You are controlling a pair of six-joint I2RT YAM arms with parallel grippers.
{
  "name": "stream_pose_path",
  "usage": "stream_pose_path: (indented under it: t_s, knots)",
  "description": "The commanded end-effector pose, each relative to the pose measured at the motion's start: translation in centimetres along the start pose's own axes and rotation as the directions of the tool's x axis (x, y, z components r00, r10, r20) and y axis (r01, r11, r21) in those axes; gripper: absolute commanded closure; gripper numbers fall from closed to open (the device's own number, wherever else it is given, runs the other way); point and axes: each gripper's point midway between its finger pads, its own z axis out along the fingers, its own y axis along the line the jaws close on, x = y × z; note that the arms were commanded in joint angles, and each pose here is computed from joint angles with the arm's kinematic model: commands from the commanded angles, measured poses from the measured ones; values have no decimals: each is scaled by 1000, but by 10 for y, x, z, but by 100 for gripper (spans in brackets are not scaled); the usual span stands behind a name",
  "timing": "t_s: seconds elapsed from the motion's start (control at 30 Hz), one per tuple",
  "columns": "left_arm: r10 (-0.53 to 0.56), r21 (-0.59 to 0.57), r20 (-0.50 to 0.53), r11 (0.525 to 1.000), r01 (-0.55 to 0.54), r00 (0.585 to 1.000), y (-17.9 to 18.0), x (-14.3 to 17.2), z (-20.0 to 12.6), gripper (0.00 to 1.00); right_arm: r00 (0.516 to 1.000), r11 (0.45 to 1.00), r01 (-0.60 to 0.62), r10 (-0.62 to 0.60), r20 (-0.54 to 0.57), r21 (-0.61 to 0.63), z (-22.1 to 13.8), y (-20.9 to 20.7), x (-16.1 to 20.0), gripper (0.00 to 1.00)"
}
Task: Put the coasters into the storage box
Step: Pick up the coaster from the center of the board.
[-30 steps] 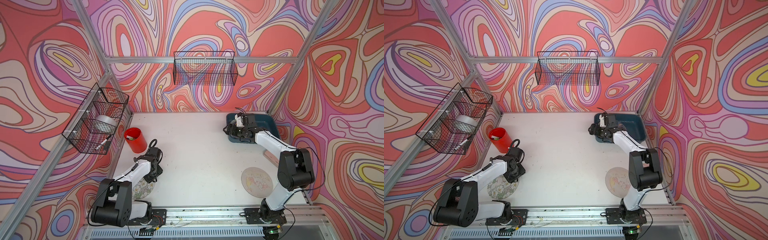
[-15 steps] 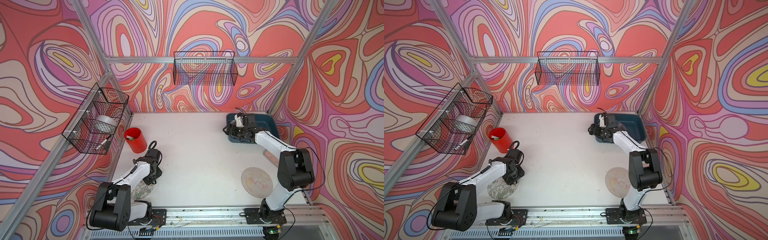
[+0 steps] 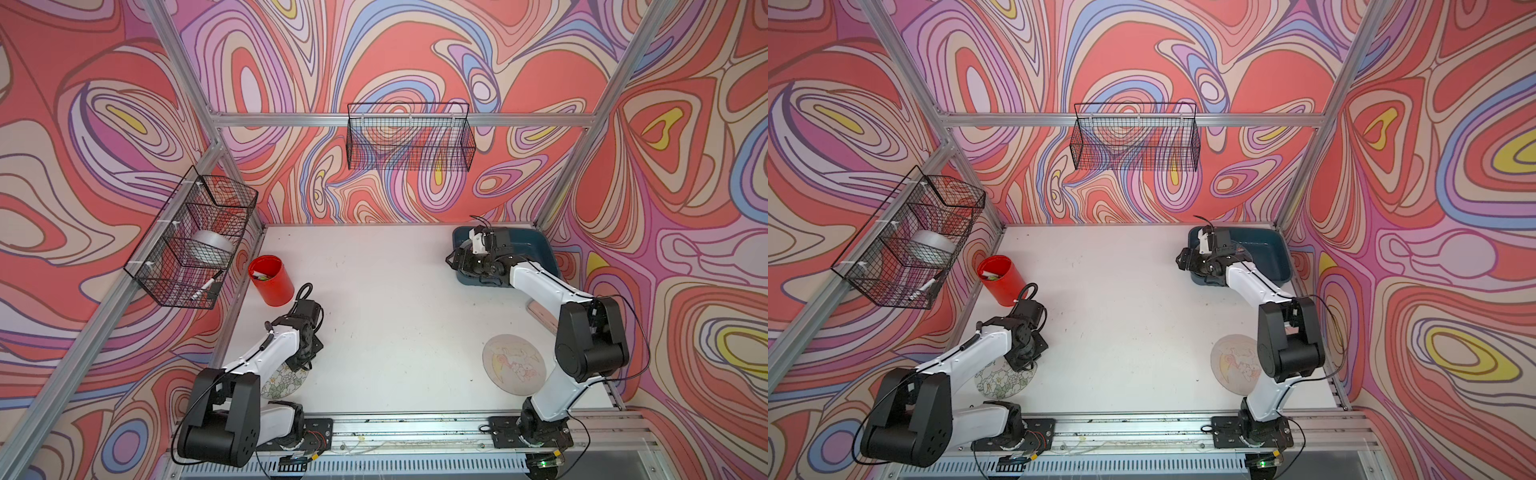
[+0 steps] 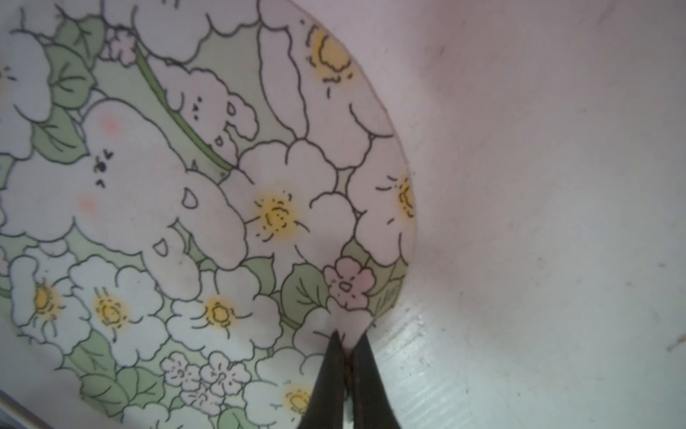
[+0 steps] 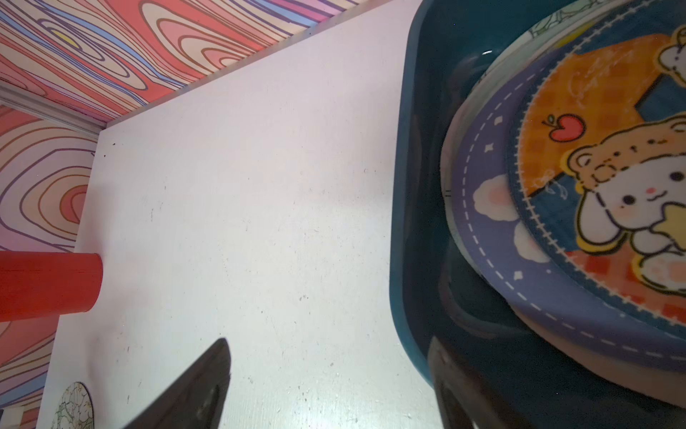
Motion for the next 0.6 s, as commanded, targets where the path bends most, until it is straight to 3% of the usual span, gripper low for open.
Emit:
stream_pose_path:
  t_s: [0.0, 0.13, 0.27, 0.57]
  knots:
    - [-10, -49, -50, 999, 8, 999, 15, 14, 9, 100, 1000, 1000, -6, 6, -25, 9, 5, -2, 8, 15]
    - [-2, -16, -39, 1000, 1, 999, 9, 11, 6, 100, 1000, 1000, -3, 3, -25, 14, 5, -2, 8, 15]
    - [19, 120, -4, 993, -18, 1000, -15, 3, -7, 100, 1000, 1000, 2, -2, -27, 18, 4, -2, 8, 15]
    - [115, 375, 147, 913, -163, 982, -80, -18, -72, 100, 998, 999, 47, -48, -46, -26, 7, 24, 10, 15]
